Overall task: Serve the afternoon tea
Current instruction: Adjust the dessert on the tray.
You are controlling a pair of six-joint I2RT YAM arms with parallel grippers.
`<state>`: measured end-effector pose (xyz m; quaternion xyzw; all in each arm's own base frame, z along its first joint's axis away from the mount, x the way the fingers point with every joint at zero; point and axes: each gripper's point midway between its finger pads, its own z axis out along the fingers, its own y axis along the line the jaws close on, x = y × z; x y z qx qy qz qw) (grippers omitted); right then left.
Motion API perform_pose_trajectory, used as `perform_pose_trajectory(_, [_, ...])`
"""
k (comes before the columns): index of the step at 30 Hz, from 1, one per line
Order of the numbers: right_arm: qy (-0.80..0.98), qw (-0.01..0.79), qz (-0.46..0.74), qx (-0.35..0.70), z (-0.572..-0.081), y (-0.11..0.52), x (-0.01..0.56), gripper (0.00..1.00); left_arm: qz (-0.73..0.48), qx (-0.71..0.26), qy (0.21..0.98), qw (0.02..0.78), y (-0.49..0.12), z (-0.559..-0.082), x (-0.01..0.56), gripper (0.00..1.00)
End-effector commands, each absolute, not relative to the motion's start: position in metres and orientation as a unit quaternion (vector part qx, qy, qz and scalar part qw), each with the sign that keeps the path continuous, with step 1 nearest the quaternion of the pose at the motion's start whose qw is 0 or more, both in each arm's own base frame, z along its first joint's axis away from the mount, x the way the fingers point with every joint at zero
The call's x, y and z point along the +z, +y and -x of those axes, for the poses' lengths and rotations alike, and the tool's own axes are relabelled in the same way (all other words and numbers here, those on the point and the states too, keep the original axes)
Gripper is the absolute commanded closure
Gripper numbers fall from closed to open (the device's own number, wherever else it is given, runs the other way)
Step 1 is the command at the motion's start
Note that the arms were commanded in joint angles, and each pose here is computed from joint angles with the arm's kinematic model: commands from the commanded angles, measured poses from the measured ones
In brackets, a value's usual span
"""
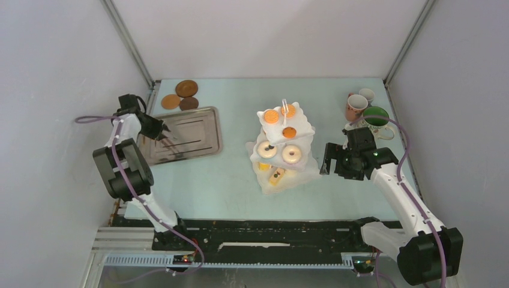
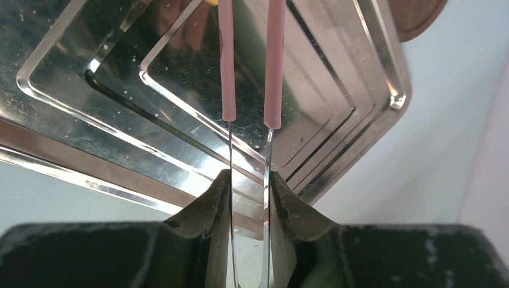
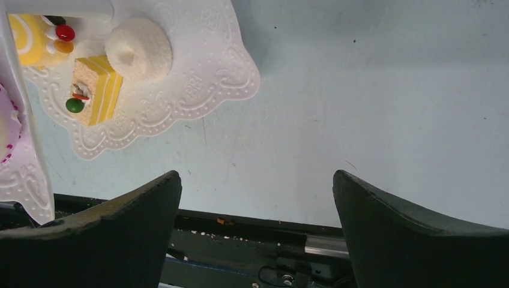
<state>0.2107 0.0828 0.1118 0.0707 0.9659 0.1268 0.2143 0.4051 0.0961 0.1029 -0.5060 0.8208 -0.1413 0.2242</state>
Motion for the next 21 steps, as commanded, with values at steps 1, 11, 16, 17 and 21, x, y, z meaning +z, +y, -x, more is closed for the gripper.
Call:
perform_pose_trajectory(1, [0.964, 0.224, -0.069, 0.126, -0.216, 0.082, 0.116, 0.0, 0.503, -0.153, 0.822, 0.218, 0.089, -0.406, 0.094, 0.75])
perform_pose_trajectory(11, [0.962, 0.231, -0.065, 0.133, -0.215, 0.084, 0.12, 0.0, 0.471, -0.16, 0.85, 0.173, 0.056, -0.356, 0.087, 0.75])
perform_pose_trajectory(16, [0.96, 0.236, -0.061, 0.138, -0.215, 0.086, 0.122, 0.0, 0.426, -0.152, 0.878, 0.157, 0.041, -0.32, 0.093, 0.76])
perform_pose_trajectory(17, [0.96, 0.237, -0.061, 0.139, -0.215, 0.086, 0.123, 0.0, 0.407, -0.143, 0.888, 0.161, 0.039, -0.314, 0.098, 0.76])
perform_pose_trajectory(21, [0.958, 0.24, -0.056, 0.143, -0.215, 0.088, 0.125, 0.0, 0.338, -0.141, 0.914, 0.175, 0.032, -0.298, 0.116, 0.75])
